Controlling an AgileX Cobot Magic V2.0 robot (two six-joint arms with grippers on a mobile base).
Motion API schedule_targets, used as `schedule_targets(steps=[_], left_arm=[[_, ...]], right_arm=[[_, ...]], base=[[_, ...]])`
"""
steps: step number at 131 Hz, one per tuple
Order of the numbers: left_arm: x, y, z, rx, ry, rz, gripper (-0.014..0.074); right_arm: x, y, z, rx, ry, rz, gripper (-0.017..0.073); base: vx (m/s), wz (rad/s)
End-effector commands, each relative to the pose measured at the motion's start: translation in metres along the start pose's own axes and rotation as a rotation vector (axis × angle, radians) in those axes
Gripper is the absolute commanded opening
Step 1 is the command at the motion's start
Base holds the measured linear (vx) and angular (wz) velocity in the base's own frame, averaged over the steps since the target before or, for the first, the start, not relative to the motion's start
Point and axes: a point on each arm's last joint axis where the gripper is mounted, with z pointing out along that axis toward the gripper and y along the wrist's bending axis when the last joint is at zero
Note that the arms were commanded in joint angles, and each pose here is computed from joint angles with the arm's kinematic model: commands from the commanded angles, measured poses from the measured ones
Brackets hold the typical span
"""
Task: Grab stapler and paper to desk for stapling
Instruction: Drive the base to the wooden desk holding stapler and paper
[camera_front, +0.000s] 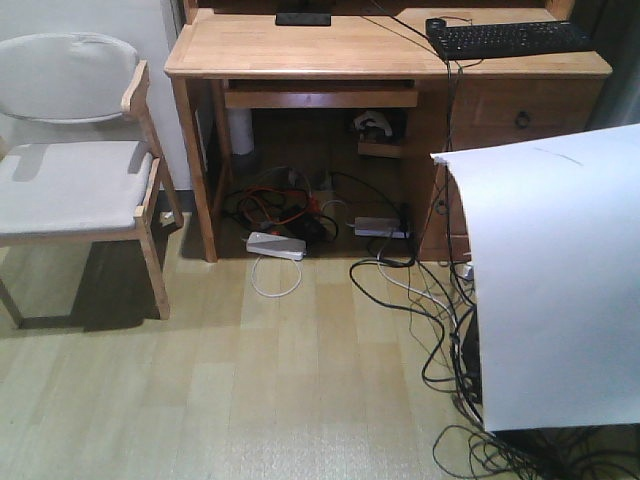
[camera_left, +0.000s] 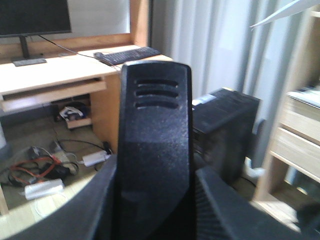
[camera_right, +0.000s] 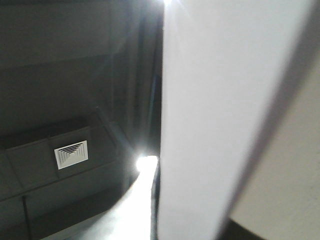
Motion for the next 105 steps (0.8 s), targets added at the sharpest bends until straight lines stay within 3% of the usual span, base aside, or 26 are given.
schedule_targets(steps=[1, 105], left_arm=[[-0.0167, -0.0008, -0.0016, 0.009, -0.116, -0.013, -0.0006], [-0.0167, -0.0008, -0.0016, 0.009, -0.116, -0.013, -0.0006]], right_arm=[[-0.0038, 0.0075, 0.0057, -0.050, -0.016, -0.012, -0.0002], [-0.0038, 0.0075, 0.0057, -0.050, -0.016, -0.012, -0.0002]], base=[[0.35, 0.02], [0.38, -0.01]])
